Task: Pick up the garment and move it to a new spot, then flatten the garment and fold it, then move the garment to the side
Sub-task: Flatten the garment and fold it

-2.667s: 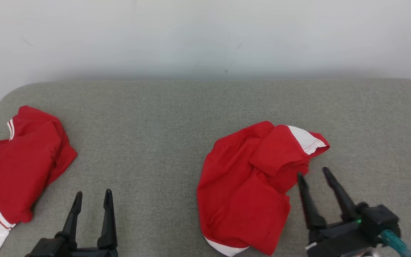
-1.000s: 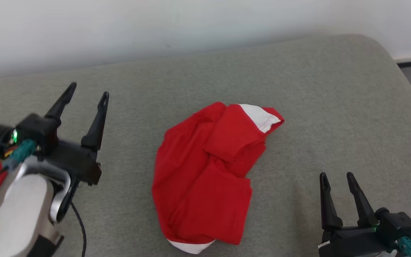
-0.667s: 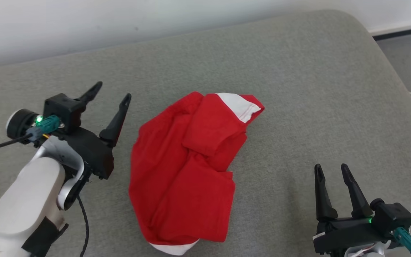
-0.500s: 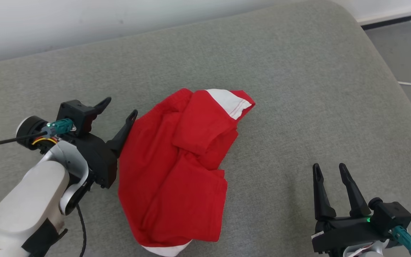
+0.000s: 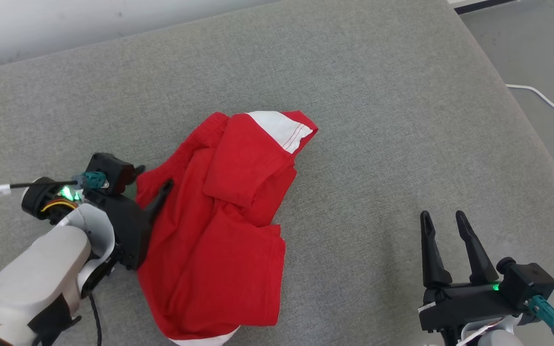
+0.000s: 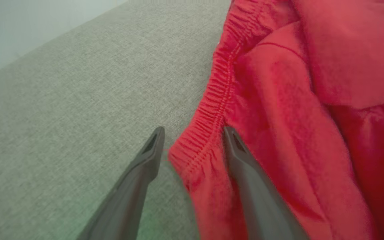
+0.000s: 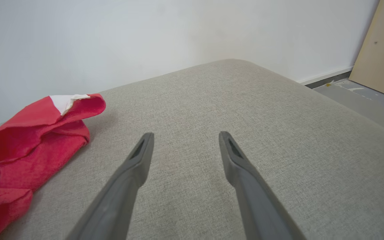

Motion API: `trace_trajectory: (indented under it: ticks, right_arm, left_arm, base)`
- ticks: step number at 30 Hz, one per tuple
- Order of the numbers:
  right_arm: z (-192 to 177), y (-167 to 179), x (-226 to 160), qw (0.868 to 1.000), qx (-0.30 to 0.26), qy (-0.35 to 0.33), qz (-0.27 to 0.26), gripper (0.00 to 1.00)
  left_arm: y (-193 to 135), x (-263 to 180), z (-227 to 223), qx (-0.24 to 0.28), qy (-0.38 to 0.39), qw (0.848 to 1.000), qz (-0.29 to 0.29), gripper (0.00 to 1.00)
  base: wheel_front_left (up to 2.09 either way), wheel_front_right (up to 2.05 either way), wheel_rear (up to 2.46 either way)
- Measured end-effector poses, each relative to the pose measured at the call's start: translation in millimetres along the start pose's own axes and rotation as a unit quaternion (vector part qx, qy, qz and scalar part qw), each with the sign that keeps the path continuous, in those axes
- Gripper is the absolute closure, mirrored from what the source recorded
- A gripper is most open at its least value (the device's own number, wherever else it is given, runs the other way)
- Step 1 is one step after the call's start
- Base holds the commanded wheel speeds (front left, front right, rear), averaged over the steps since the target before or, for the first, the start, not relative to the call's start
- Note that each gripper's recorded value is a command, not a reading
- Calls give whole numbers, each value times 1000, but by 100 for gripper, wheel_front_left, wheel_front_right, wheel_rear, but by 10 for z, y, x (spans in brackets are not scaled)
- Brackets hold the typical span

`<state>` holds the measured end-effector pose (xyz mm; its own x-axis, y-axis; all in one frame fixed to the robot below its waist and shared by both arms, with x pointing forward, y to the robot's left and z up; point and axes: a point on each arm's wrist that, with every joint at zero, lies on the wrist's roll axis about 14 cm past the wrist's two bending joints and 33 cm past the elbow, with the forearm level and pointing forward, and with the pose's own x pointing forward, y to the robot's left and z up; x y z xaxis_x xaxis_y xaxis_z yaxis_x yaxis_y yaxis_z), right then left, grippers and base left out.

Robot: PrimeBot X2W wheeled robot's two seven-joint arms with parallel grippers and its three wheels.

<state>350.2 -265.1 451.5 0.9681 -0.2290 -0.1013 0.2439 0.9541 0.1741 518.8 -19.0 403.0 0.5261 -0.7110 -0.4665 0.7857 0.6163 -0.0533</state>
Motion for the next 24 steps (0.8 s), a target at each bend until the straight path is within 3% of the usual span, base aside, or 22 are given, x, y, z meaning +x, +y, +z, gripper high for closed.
trace_trajectory:
  ticks: [1, 8, 14, 24]
  right_arm:
    - [0, -14, -3, 1000, 1, 0, -2, 0]
    - [-23, 10, 9, 1000, 4, 2, 1, 0]
    - [-21, 180, 82, 1000, 3, -2, 28, 0]
    - [-16, 465, 180, 997, 1, -6, 73, 0]
  left_arm:
    - [-17, 18, 2, -2, 1, 1000, -4, 100]
    - [214, -93, 262, -23, -61, 998, 27, 100]
    - [572, -485, 436, -39, -115, 989, 86, 100]
    - [858, -1278, -215, -117, -103, 968, 198, 100]
  base:
    - [0, 0, 0]
    - [0, 0, 0]
    - [0, 0, 0]
    - [0, 0, 0]
